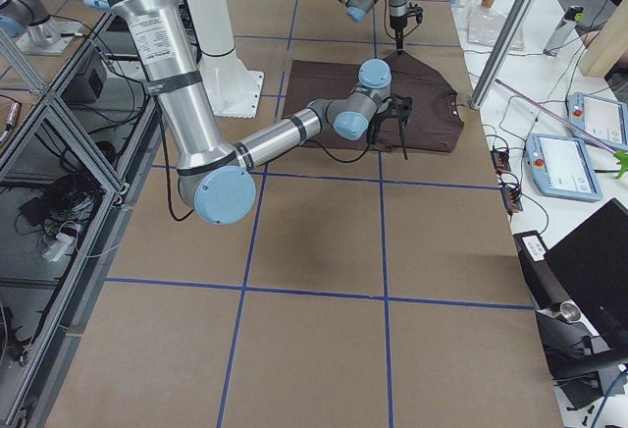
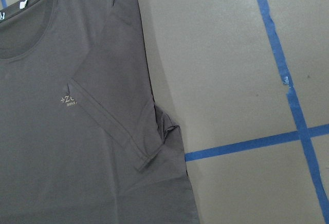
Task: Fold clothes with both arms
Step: 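Move the left gripper to the other sleeve while the right gripper withdraws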
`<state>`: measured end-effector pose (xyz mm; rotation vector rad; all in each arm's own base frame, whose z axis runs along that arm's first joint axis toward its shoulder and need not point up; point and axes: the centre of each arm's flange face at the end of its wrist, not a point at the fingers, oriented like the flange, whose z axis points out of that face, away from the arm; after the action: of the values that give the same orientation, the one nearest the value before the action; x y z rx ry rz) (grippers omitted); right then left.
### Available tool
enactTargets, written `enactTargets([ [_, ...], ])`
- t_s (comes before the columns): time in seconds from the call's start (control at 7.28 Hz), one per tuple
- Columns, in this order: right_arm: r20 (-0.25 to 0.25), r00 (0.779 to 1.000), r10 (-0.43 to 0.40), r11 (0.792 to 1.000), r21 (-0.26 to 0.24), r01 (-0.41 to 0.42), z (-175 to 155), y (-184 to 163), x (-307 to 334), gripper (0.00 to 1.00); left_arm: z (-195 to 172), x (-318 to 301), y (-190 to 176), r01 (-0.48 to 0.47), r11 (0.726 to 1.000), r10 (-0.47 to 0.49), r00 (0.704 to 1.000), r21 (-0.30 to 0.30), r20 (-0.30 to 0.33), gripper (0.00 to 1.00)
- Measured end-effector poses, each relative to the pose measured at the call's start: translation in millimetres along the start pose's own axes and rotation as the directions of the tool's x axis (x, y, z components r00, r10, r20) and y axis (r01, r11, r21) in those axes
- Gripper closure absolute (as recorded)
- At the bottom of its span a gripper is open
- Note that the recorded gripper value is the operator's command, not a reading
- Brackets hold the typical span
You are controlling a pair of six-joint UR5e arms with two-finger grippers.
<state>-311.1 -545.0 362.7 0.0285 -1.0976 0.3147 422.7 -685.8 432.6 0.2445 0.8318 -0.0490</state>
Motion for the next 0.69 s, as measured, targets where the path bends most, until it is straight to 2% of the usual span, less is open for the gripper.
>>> enactTargets([
  [0.41,0.000,1.000,0.001,1.000,0.000,-0.001,-0.1,0.1,0.0,0.00,-0.9,4.5,0.2,-0.001,1.000,0.001,1.000,-0.002,-0.006,1.00],
  [0.69,-0.001,1.000,0.001,1.000,-0.001,-0.001,0.8,0.0,0.6,0.00,-16.3,27.1,-8.3,-0.001,1.000,0.002,0.999,0.014,-0.037,1.00],
])
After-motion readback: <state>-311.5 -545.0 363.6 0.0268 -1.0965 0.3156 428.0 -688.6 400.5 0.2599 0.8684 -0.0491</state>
